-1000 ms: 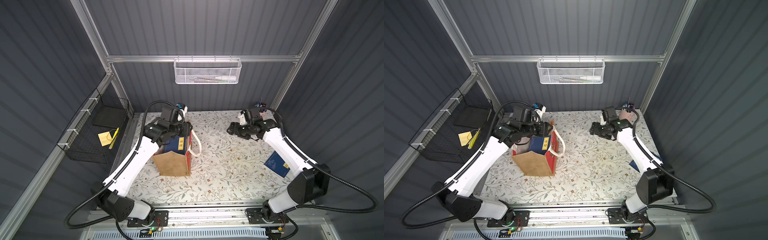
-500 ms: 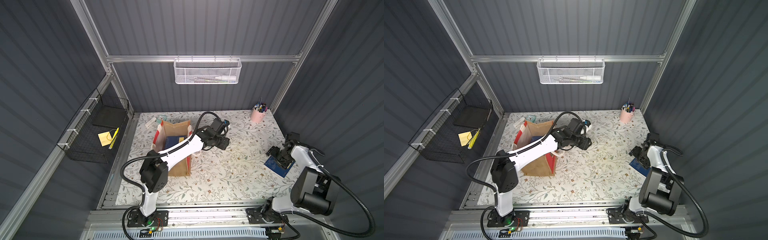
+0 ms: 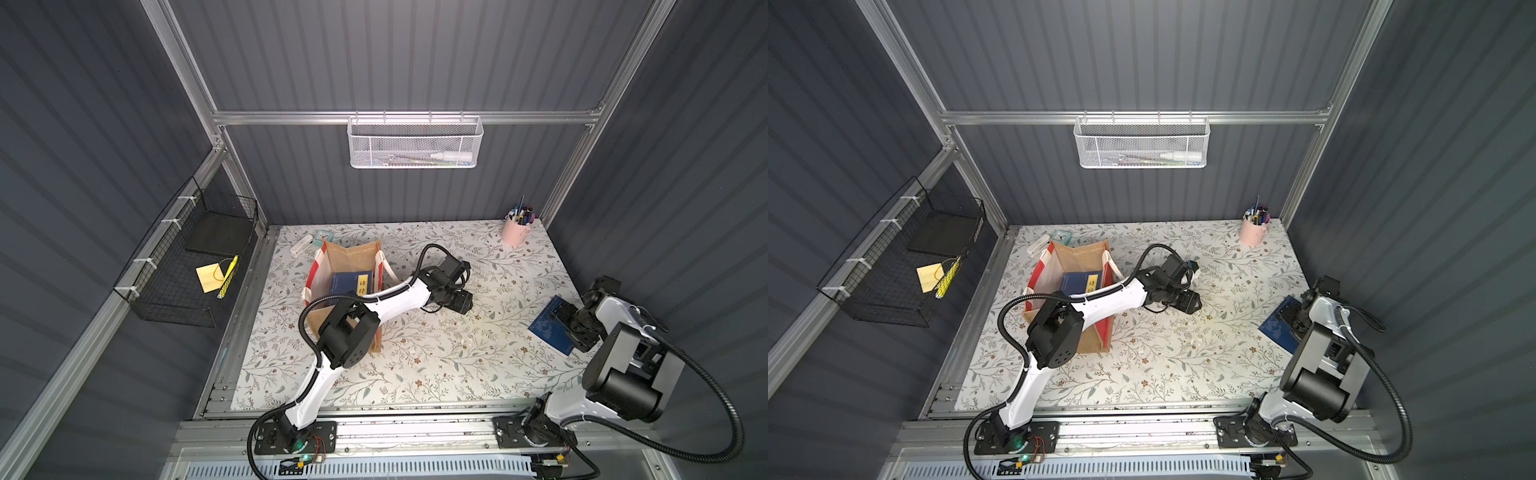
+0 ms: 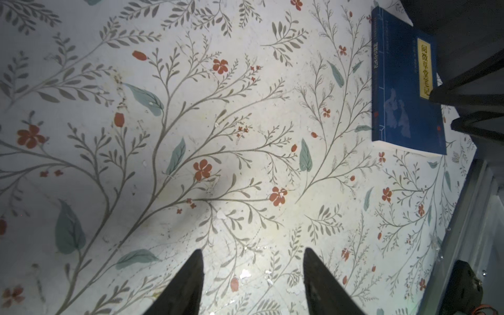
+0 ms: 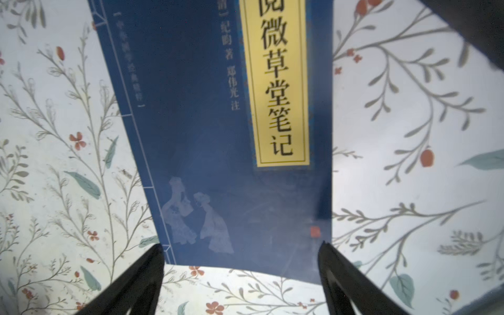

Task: Put the books into the canvas bag
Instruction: Move the book to the center of the board.

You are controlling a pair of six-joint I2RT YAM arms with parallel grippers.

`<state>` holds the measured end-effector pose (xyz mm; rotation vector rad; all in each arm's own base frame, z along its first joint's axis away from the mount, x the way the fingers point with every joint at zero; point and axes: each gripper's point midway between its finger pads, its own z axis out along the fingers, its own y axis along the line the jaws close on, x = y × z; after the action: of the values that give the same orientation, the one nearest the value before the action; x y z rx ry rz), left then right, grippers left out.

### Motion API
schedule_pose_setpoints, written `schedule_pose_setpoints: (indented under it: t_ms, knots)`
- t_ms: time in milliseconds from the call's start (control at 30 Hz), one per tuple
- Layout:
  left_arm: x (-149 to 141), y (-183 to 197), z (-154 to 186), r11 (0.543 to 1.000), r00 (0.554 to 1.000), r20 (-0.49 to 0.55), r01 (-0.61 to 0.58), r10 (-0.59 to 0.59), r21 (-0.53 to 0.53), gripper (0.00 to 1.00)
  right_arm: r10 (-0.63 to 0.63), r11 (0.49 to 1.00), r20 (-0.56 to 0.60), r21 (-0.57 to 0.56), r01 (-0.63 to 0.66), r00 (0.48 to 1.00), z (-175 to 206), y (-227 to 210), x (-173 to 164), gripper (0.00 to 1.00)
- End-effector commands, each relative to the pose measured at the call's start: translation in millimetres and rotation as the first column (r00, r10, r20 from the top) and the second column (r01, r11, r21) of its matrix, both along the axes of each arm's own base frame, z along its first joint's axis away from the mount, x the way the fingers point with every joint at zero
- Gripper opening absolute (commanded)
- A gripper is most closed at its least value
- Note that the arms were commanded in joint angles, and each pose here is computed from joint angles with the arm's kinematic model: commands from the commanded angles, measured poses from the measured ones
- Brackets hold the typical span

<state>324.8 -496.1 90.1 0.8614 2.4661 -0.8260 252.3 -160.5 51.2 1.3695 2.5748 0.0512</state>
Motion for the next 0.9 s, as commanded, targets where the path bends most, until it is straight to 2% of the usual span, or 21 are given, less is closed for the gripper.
schedule_pose_setpoints:
  t_ms: [0, 167, 400, 533, 733, 867]
  knots:
    - [1, -10, 5, 0.999, 1.000, -0.020, 0.004, -0.005, -0.043, 0.59, -0.062, 0.998, -0.016, -0.031, 0.062, 0.998, -8, -20, -8, 0.91]
    - [-2, -9, 0, 0.999, 0.999, -0.031, 0.008, -0.009, -0.040, 0.60, -0.060, 0.998, -0.010, -0.006, 0.060, 0.998, -22, -24, -4, 0.90]
    - [1, -6, -5, 0.999, 0.999, -0.033, 0.004, -0.005, -0.032, 0.60, -0.020, 0.992, -0.022, 0.122, 0.022, 1.000, -47, -6, 3, 0.76]
    - [8, -5, -11, 1.000, 0.999, -0.051, -0.001, -0.001, -0.026, 0.61, 0.019, 0.991, -0.037, 0.131, -0.014, 0.999, -50, 0, 7, 0.73]
    - [26, 3, -30, 0.999, 0.994, -0.103, -0.031, 0.028, -0.023, 0.61, 0.137, 0.982, -0.086, 0.142, -0.124, 0.987, -59, 21, 18, 0.57]
    - [41, 17, -39, 0.998, 0.990, -0.123, -0.064, 0.062, -0.014, 0.61, 0.261, 0.961, -0.133, 0.125, -0.245, 0.956, -55, 44, 28, 0.53]
